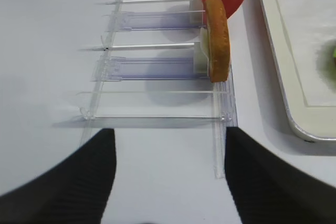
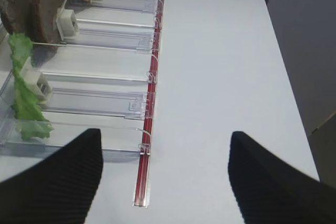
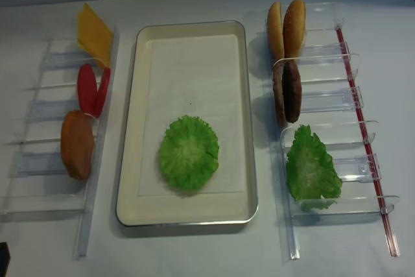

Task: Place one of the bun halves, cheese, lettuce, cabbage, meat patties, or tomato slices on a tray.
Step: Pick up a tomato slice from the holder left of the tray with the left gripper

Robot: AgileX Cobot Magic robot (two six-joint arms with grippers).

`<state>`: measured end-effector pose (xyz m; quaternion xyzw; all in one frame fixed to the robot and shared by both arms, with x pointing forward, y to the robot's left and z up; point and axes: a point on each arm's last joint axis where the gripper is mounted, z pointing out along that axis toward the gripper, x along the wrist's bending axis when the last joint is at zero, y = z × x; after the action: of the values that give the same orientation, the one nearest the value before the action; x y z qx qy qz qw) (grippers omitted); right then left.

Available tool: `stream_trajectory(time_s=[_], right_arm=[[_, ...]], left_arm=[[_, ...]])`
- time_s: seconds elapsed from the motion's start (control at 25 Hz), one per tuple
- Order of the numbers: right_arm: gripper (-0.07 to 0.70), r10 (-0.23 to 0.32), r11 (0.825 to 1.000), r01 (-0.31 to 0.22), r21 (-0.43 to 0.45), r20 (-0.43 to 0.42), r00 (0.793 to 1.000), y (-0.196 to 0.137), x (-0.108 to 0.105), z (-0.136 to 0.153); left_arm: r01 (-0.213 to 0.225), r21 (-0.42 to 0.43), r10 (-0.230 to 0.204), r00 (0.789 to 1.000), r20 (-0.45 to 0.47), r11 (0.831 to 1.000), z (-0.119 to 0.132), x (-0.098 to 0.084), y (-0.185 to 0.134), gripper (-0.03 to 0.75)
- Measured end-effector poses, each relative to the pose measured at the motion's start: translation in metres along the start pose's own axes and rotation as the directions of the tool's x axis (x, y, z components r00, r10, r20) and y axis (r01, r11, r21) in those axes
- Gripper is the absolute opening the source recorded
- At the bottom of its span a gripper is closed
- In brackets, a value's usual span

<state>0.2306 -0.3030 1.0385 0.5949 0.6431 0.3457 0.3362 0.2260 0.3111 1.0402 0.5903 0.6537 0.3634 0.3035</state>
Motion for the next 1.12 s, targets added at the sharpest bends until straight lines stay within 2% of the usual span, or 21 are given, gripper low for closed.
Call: stream_trajectory(time_s=[0.24, 0.4, 0.6, 0.76, 0.84, 0.96, 1.12], right_arm=[[0.514, 0.0, 1.0, 0.0, 0.0, 0.0, 1.0, 0.0, 0.0, 0.0], [0.514, 0.0, 1.0, 0.0, 0.0, 0.0, 1.0, 0.0, 0.0, 0.0], [0.514, 0.0, 1.0, 0.0, 0.0, 0.0, 1.0, 0.0, 0.0, 0.0], [0.514, 0.0, 1.0, 0.0, 0.0, 0.003, 1.0, 0.0, 0.0, 0.0], [0.514, 0.003, 1.0, -0.003, 0.0, 0.003, 1.0, 0.0, 0.0, 0.0], [0.514, 0.007, 1.0, -0.007, 0.0, 0.005, 1.0, 0.0, 0.0, 0.0], [0.514, 0.009, 1.0, -0.009, 0.0, 0.005, 1.0, 0.0, 0.0, 0.0]], left_arm=[[-0.008, -0.002, 0.008, 1.0, 0.013, 1.0, 0.0, -0.001, 0.0, 0.438], [-0.052, -0.046, 0.055, 0.997, 0.05, 0.998, -0.009, -0.004, 0.01, 0.438], [-0.116, 0.006, 0.115, 0.989, 0.091, 0.993, -0.003, -0.009, 0.047, 0.438], [-0.114, 0.015, 0.108, 0.972, 0.21, 0.993, 0.014, -0.023, 0.084, 0.438], [-0.12, 0.048, 0.106, 0.967, 0.233, 0.992, 0.026, -0.027, 0.099, 0.438], [-0.179, 0.118, 0.144, 0.955, 0.26, 0.977, 0.048, -0.032, 0.121, 0.438], [-0.248, 0.158, 0.189, 0.929, 0.317, 0.956, 0.074, -0.043, 0.147, 0.438]])
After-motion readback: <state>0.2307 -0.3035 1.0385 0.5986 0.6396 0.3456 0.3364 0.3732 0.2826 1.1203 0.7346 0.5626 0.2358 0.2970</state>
